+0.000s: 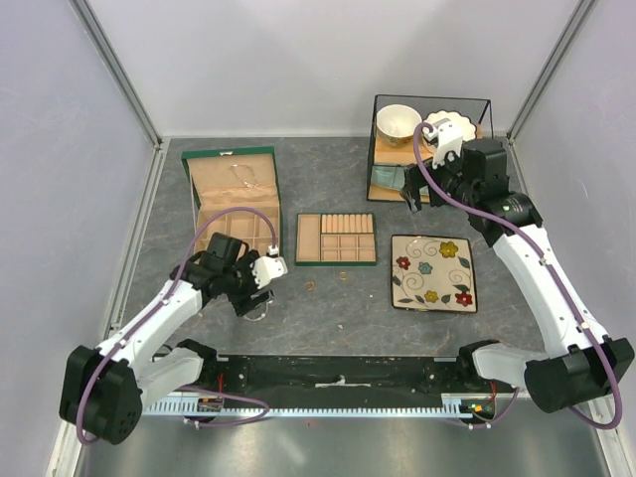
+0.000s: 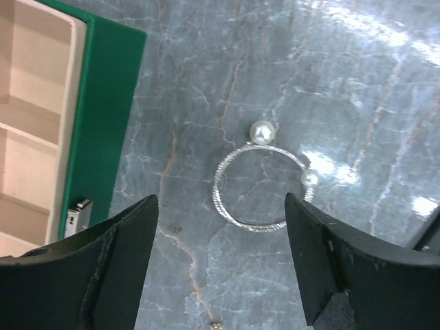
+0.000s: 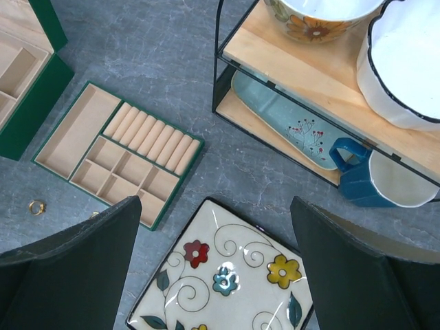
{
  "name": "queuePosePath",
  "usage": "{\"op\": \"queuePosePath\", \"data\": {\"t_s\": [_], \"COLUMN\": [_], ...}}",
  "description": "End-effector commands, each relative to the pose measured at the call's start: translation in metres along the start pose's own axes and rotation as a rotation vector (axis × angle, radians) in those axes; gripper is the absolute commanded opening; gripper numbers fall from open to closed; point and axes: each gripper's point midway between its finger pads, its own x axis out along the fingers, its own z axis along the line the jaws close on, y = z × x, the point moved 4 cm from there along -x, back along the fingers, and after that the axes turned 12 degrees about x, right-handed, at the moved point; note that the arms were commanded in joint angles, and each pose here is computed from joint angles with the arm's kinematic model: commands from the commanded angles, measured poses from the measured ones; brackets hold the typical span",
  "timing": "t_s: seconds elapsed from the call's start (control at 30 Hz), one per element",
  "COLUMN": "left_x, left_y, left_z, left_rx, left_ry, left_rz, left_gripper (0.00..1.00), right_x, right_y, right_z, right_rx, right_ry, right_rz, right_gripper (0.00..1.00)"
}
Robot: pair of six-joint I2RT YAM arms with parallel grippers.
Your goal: Organize the mixed jewelry
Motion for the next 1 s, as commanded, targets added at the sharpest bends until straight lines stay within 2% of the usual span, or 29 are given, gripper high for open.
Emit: {"op": "queuePosePath", "data": {"t_s": [0.0, 0.73, 0.9, 0.97], "left_x": [0.008, 0.045, 0.05, 0.051], "left_y": [-0.007, 0.015, 0.019, 0.018], "left_z": [0.023, 0.011, 0.006, 0.005], "left_rx": [0.064, 0.135, 0.134, 0.123], "left_ry": [-0.092, -0.028, -0.024, -0.023], "left_rz": [0.008, 0.122, 0.13, 0.134], "left_gripper": [0.81, 0.7, 0.59, 0.46], "right_x": [-0.002, -0.001, -0.001, -0.002], "right_y": [-0.001, 0.003, 0.002, 0.002], "right_z": [0.004, 0.001, 0.001, 0.001], "right_rx": [-0.023, -0.019, -0.018, -0.019], "right_ry": [-0.025, 0.0, -0.002, 0.0], "right_rz": [-0.021, -0.021, -0.023, -0.023], "right_gripper": [0.98, 0.98, 0.98, 0.98]}}
